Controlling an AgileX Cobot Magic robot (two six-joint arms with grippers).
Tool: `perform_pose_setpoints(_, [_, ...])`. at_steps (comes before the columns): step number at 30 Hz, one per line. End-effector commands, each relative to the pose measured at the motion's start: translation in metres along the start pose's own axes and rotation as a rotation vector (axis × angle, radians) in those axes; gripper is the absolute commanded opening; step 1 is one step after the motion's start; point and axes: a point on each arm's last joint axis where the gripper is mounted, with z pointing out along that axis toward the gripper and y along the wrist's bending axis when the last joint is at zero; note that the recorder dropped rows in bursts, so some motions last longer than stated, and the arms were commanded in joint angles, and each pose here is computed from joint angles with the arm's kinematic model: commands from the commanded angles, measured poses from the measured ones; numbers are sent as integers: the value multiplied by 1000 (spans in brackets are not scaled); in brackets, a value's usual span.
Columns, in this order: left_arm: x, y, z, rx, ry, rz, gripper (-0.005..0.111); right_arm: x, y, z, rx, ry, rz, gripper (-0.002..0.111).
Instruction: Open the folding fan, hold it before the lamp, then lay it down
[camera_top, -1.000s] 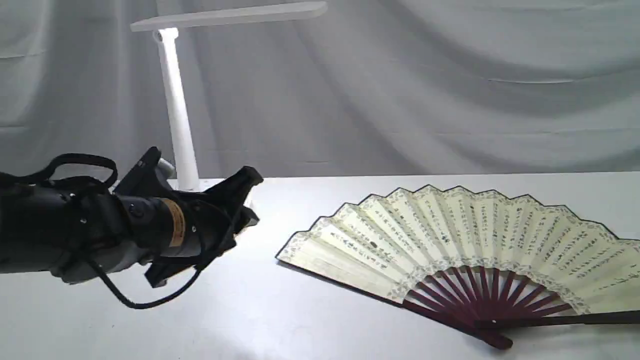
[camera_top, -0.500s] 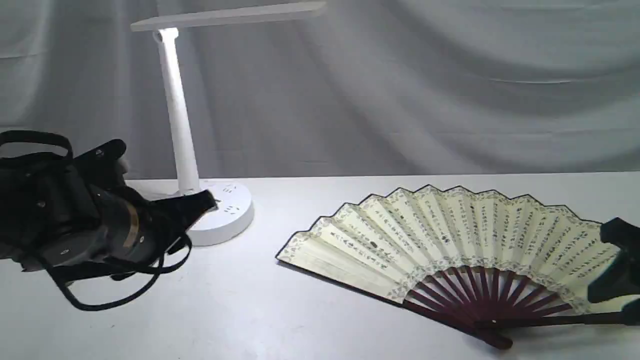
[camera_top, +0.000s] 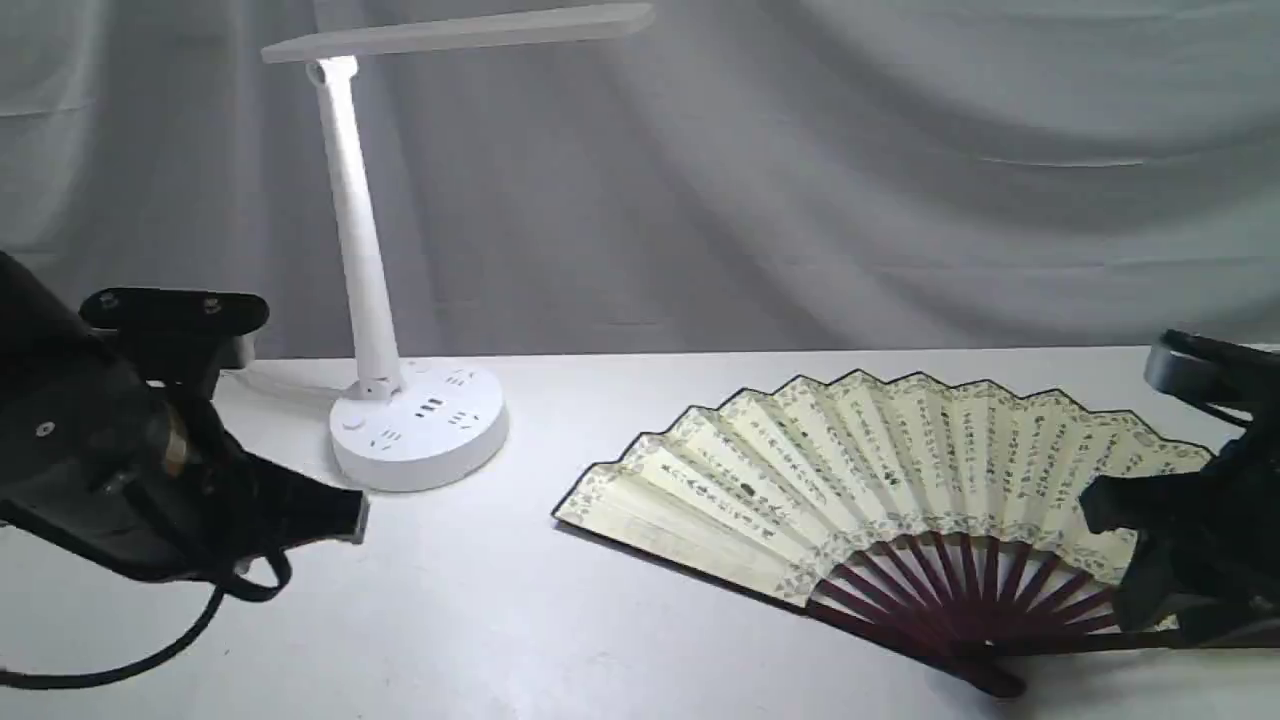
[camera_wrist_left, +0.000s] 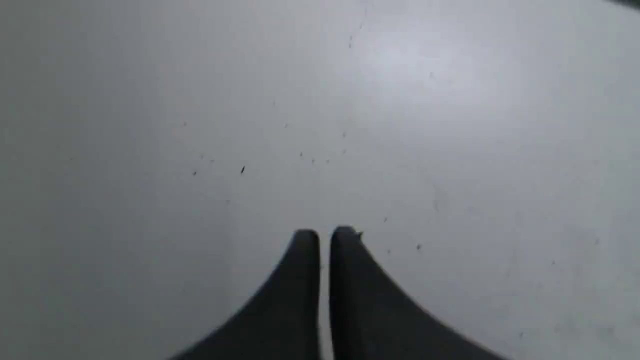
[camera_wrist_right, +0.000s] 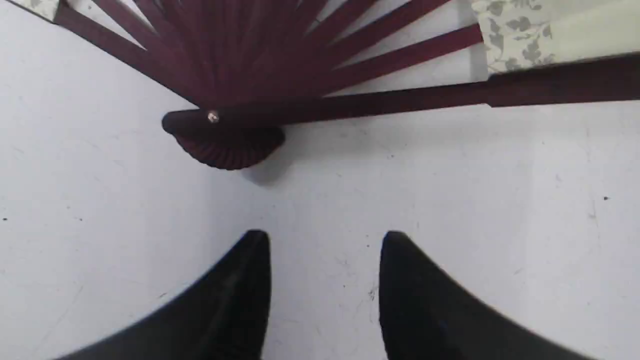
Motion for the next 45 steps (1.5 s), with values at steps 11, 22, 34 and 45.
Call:
perform_pose_setpoints(11, [16, 82, 5, 76, 209, -87, 0, 8, -10, -6, 154, 77, 22, 34])
perform_pose_setpoints(22, [13, 90, 9, 61, 155, -95, 0, 5, -11, -6, 165, 58, -39, 34])
perform_pose_setpoints(34, [14, 92, 9, 51, 156, 19, 0, 7, -15, -6, 207, 84, -123, 13])
perform_pose_setpoints(45, [7, 92, -35, 96, 69, -30, 0, 10, -11, -21, 219, 63, -140, 0])
